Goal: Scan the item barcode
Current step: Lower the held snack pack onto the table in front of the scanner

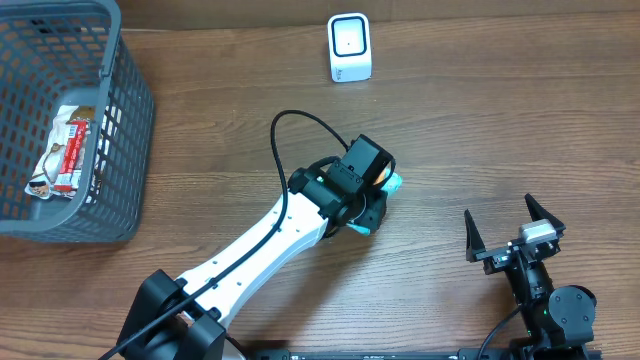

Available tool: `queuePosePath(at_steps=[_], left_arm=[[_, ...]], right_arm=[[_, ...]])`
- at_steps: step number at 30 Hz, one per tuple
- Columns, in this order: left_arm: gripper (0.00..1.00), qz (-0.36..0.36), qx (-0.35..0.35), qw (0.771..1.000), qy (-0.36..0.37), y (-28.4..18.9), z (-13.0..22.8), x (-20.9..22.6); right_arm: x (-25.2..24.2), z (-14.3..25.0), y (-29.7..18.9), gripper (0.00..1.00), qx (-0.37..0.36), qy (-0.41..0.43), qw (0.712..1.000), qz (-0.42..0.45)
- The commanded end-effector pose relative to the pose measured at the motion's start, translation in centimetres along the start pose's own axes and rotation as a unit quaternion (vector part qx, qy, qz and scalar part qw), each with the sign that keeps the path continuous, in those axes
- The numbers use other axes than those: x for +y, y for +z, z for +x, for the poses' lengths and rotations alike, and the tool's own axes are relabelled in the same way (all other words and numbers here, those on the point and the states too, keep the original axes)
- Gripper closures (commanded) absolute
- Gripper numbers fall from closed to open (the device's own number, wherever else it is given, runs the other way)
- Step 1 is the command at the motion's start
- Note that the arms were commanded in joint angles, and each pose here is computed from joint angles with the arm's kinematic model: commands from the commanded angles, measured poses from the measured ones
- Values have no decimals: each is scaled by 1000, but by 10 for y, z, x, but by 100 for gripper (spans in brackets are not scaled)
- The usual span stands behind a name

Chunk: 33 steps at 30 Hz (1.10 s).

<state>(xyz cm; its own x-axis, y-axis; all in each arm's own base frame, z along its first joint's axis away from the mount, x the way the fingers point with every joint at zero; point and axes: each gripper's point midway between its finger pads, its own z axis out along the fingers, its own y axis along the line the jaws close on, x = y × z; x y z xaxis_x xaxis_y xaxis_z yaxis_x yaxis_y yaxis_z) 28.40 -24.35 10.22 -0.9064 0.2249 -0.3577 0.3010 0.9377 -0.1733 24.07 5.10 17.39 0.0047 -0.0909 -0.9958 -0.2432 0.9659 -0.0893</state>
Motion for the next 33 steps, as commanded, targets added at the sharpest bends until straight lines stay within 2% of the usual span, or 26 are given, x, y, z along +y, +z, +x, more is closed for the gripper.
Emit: queuePosePath(at_steps=[1,5,10,27,30,33], left_arm=[[79,5,-27,1000,-9,4,-6,-6],[79,12,-68,997,-30,11,-16,-13],[78,-7,-93,995,-21,17,-16,-13],[76,5,-63,998,4,59,-4,-30],[70,5,-64,998,4,59,-4,-29],[53,5,-63,998,4,59,-4,-29]], right_arm=[[-1,3,0,0,0,-2,1000,2],[-1,3,0,0,0,-2,1000,2],[-1,3,0,0,0,-2,1000,2],[-1,3,0,0,0,-2,1000,2],[-1,3,0,0,0,-2,1000,2],[-1,3,0,0,0,-2,1000,2]])
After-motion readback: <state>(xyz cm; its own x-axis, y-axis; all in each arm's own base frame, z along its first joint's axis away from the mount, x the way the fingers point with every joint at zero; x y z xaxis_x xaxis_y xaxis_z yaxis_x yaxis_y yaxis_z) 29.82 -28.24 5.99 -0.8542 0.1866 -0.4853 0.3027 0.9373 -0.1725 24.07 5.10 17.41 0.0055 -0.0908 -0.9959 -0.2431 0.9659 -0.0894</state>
